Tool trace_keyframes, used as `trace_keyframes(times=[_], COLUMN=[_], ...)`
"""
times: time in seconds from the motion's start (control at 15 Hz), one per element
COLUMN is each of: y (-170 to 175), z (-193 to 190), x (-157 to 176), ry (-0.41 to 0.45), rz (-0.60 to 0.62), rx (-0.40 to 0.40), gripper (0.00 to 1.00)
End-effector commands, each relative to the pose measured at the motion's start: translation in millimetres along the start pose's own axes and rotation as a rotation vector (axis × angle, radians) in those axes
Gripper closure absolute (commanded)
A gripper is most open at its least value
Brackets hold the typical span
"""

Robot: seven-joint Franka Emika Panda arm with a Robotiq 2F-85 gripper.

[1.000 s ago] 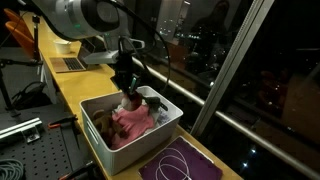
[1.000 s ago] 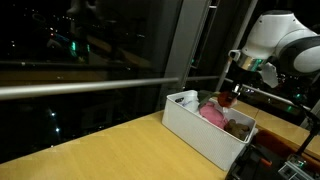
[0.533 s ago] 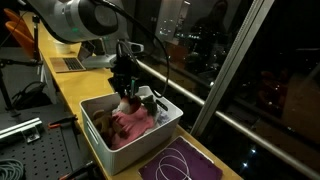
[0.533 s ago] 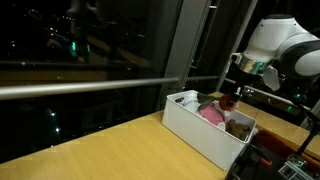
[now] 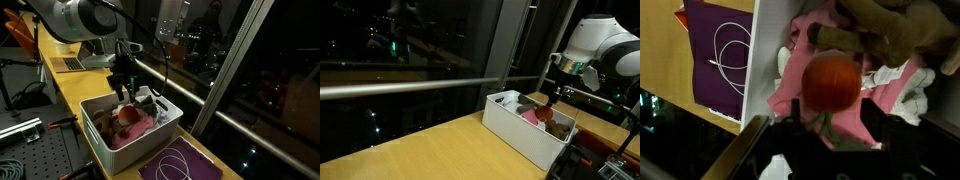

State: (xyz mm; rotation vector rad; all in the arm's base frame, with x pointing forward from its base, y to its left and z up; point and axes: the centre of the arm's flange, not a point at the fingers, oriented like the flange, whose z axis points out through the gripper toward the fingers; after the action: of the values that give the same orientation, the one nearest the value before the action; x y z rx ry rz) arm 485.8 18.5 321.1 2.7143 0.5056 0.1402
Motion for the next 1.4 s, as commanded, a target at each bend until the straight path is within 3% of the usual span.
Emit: trace_keyframes(times=[0.0,0.33,0.4,0.6,1.33], y=[-23.6,-69.7,-55.6,-69.5,-67.8], z=[-14.0,-36.3,-22.4,-28.5,-29.4], x=[5.6,0.2,11.2,7.7,7.0], ry=[0.015,0.041,0.038,0.042,0.042], rz=[0.007,0.043,0.019,0.03,0.034], rx=[-0.017,-0.022,0.0,-0.002,-0.003], gripper=[0.05,0.0,0.0,0.0,0.0])
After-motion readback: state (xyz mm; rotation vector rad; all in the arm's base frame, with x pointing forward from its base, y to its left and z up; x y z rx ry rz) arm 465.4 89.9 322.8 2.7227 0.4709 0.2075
